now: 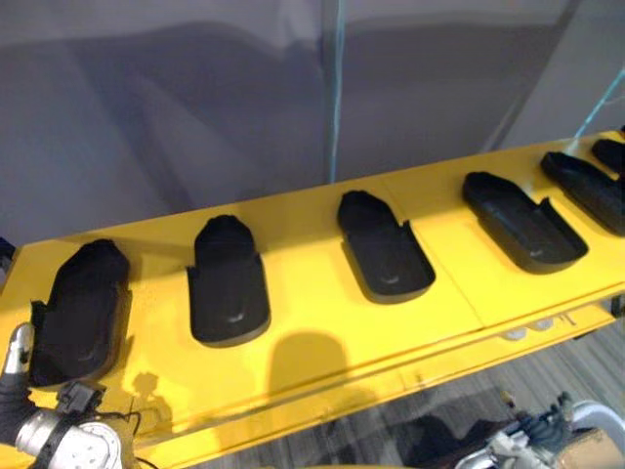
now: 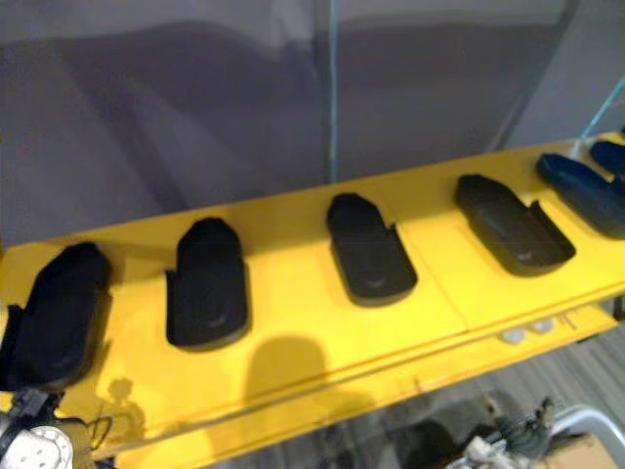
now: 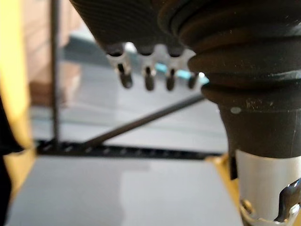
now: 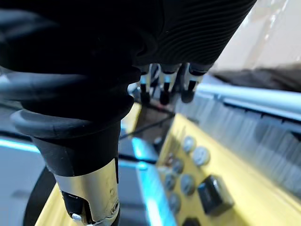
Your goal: Walk over and take plastic housings, then place them on the shelf
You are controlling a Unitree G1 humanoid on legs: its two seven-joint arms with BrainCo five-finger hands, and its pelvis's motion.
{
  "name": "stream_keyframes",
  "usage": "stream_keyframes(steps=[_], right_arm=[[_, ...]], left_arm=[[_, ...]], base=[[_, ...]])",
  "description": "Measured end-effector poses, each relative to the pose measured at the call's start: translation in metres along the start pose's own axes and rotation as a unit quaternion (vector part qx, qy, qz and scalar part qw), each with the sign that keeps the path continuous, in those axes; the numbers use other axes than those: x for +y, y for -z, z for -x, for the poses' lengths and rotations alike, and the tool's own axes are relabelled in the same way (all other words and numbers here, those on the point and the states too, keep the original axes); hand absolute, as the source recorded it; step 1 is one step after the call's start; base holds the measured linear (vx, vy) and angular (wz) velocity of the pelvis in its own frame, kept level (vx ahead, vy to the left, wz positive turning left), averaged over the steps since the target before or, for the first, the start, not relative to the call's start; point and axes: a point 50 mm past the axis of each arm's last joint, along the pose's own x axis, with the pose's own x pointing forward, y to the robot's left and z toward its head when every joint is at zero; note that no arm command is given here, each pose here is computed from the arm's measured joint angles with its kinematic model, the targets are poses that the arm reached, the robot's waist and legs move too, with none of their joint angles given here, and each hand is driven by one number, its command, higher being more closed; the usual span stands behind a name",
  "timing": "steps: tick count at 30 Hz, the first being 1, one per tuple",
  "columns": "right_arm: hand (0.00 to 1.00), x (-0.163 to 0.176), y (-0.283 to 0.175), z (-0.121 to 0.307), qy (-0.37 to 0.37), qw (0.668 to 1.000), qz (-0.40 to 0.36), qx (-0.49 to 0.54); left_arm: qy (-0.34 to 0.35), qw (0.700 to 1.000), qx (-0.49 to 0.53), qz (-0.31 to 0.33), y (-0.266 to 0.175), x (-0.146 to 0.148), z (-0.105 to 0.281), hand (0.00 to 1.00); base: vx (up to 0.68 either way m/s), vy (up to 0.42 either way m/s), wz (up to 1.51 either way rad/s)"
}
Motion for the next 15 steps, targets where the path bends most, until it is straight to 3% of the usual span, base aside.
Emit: stream_keyframes(steps=[3, 5, 8, 15], right_arm=[[0.00, 0.002, -0.003, -0.003, -0.003, 1.000, 0.003, -0.001], [0.00, -0.002, -0.002, -0.006, 0.003, 1.000, 0.002, 0.006], [0.00, -0.006, 0.001, -0.008, 0.016, 0.999, -0.004, 0.029], [0.00, -0.010, 0.025, -0.010, 0.037, 0.994, 0.008, 0.106]], left_arm=[[-0.133, 0.988, -0.040, -0.063, -0.001, 0.030, -0.023, 0.00], [-0.183, 0.975, -0.040, -0.115, 0.008, 0.052, -0.035, 0.00], [-0.278, 0.939, 0.006, -0.201, 0.034, 0.101, -0.047, 0.00], [-0.361, 0.865, 0.149, -0.313, 0.086, 0.174, -0.014, 0.00]], base=[[-0.05, -0.011, 0.15], [-0.02, 0.003, 0.18], [-0.01, 0.006, 0.10], [0.00, -0.006, 0.05]])
